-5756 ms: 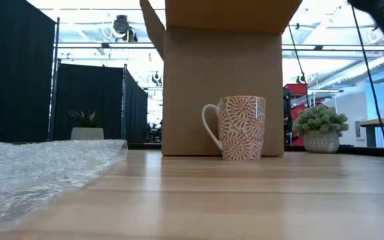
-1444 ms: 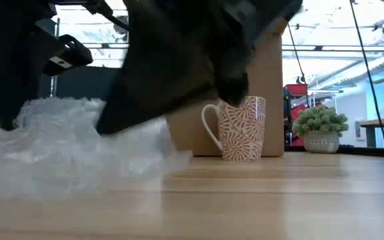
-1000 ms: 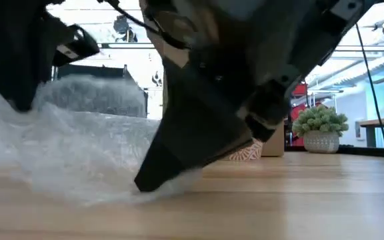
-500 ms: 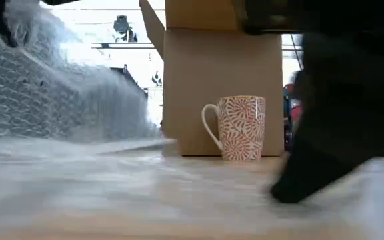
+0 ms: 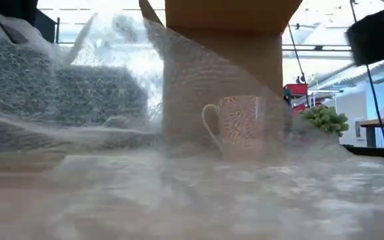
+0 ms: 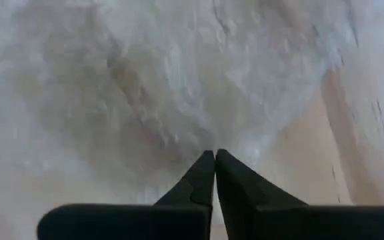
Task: Wrap mug
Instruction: Wrap the orange mug with the transparent bubble wrap
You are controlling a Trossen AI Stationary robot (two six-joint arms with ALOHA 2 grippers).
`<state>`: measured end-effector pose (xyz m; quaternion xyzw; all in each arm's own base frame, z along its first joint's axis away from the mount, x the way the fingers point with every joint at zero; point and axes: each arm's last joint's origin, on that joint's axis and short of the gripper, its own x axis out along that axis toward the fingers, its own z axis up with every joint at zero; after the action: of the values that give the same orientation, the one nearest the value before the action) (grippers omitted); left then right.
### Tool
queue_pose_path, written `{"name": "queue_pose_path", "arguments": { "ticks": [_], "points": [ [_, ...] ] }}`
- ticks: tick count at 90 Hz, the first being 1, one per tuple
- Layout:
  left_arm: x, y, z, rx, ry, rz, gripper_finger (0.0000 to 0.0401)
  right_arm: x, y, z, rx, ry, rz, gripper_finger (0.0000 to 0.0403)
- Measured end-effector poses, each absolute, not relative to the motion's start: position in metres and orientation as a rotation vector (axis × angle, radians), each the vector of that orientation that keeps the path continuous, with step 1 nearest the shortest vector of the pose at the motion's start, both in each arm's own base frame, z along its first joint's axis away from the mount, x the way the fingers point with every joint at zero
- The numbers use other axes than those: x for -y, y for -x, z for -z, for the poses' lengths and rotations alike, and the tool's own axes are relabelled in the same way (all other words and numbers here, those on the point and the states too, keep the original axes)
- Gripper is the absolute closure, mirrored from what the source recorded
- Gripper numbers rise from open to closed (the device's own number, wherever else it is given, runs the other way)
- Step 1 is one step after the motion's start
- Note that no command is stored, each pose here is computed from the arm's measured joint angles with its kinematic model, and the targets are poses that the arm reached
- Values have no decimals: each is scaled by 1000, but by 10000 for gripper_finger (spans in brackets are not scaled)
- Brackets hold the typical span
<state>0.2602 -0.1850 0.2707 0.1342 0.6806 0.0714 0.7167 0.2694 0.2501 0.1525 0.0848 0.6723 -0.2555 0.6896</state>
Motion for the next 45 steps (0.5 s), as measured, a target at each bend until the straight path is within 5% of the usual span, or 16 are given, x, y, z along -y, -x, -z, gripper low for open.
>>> {"name": "queue_pose_path", "arguments": {
  "ticks": [18, 45],
  "points": [
    [185, -263, -273, -1492, -298, -134, 400, -246, -268, -176, -1435, -205, 541, 403],
    [172, -277, -304, -1356, -370, -204, 400, -253, -306, -198, -968, -297, 379, 403]
  ]
}}
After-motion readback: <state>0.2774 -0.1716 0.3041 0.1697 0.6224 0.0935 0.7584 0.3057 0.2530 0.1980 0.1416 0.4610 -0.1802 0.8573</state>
